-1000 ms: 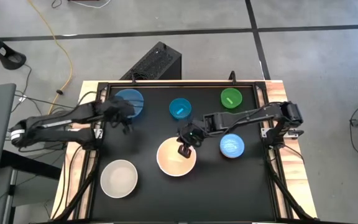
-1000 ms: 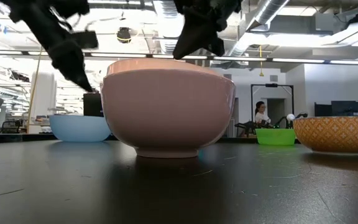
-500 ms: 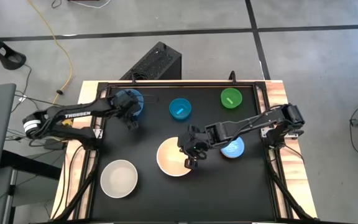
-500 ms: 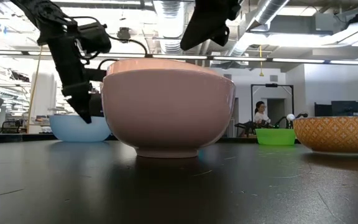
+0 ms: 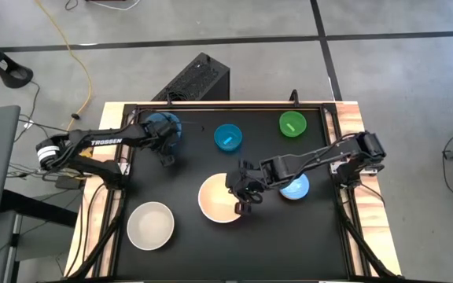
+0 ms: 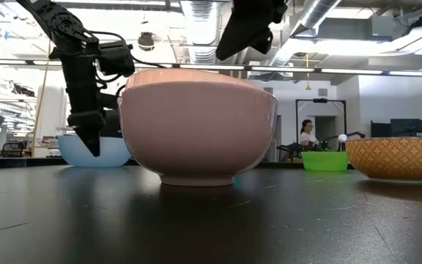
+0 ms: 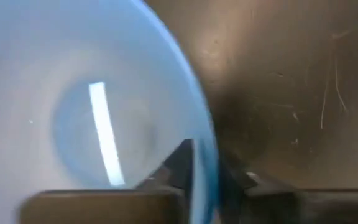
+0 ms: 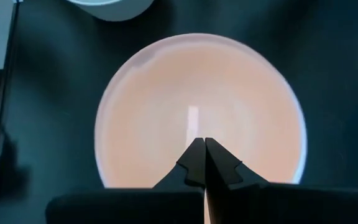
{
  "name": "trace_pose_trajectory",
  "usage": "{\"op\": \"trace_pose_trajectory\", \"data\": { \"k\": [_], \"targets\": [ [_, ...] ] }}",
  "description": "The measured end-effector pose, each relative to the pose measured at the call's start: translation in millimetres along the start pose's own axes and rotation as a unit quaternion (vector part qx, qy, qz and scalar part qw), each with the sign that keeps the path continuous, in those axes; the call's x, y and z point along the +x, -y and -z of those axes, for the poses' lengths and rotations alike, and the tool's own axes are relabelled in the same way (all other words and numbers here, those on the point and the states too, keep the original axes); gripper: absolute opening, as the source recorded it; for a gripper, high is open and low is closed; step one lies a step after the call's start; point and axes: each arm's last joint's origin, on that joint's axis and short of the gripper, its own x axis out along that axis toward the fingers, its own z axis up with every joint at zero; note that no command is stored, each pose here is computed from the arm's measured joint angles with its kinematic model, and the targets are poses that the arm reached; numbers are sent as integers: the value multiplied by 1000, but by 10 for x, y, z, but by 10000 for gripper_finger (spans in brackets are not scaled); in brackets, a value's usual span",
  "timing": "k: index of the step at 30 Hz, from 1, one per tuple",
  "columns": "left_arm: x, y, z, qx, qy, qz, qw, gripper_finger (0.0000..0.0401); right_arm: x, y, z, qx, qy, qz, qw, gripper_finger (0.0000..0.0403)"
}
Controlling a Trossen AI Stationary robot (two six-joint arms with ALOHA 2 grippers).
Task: Nest bowls inside each other
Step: Stack the left transparent blue bowl into the light orange bowl
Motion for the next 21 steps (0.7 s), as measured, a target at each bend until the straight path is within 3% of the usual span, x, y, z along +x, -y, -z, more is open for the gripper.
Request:
{"op": "trace_pose_trajectory", "data": {
  "k": [5, 11, 14, 18, 21],
  "targets": [
    [-100, 24, 4, 1, 8, 6, 1000, 4, -14, -111, 51, -3, -9, -9, 1000, 13],
    [-725, 196, -150, 28, 113, 86, 989, 2, -102, -163, 122, 6, -23, 18, 1000, 13],
    [-1131, 402, -217, 62, 200, 161, 965, 1, -178, -123, 134, 9, -21, 48, 999, 13],
    [-1534, 832, -262, 140, 290, 244, 915, 1, -291, -32, 182, 14, -6, 92, 996, 13],
    [-1773, 1159, -293, 197, 335, 250, 887, 1, -404, 54, 254, 33, 11, 103, 994, 13]
  ]
}}
